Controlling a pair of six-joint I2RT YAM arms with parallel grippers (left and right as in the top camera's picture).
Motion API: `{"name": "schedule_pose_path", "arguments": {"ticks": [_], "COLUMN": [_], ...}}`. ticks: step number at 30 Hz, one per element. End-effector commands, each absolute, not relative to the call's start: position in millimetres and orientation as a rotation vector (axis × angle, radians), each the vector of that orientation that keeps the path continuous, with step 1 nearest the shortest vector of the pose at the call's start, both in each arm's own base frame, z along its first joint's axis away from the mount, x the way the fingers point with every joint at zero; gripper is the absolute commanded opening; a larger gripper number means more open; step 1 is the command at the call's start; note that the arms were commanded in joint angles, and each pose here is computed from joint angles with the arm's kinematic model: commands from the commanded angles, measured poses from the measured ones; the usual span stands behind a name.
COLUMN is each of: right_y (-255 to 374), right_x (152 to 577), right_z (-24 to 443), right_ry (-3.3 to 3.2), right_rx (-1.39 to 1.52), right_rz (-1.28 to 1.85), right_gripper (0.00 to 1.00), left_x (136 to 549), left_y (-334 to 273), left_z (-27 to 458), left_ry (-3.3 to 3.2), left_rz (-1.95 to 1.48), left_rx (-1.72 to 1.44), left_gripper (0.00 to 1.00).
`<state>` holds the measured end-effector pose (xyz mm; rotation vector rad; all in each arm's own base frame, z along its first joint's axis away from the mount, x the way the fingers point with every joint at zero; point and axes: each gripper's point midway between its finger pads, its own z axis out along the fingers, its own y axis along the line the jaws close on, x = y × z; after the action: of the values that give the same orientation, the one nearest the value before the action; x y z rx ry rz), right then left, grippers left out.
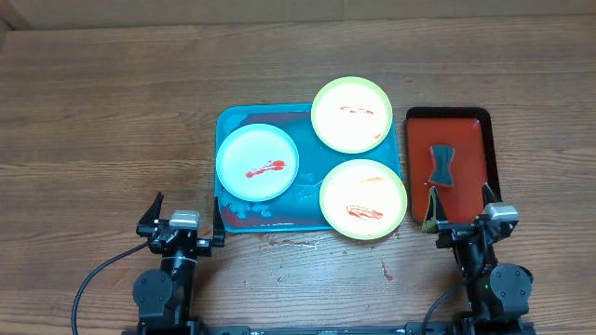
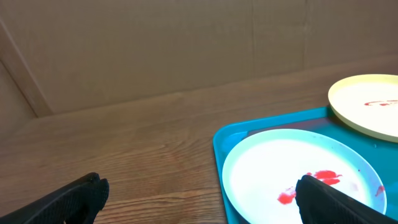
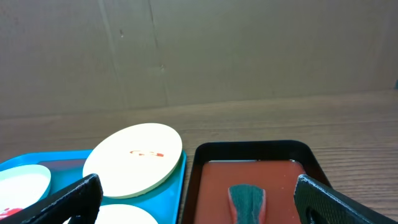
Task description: Clean dirty plates on tray and stack at the side
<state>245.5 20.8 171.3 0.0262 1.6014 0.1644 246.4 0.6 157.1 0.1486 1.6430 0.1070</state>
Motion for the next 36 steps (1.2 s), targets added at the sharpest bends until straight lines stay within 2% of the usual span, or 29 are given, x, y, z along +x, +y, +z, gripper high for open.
{"name": "schedule_pose_path", "arguments": {"ticks": [1,26,36], "right_y": [23,23,23], "right_x": [245,245,245], "right_z": [170,170,180], "right_ry": [1.597,1.597,1.565], "right_rx": [0.018,0.018,0.017], "right_rz": [0.173,0.173,0.175], "right_gripper": [1.00,1.00,1.00], "left_x": [246,246,245], "left_y": [7,11,1], "left_z": [156,156,172], "left_ry": [1.642,1.645,1.594], "left_rz": [0.169,0.184,0.140], "left_rx": [0.153,0.132,0.172], "left_gripper": [1.00,1.00,1.00]}}
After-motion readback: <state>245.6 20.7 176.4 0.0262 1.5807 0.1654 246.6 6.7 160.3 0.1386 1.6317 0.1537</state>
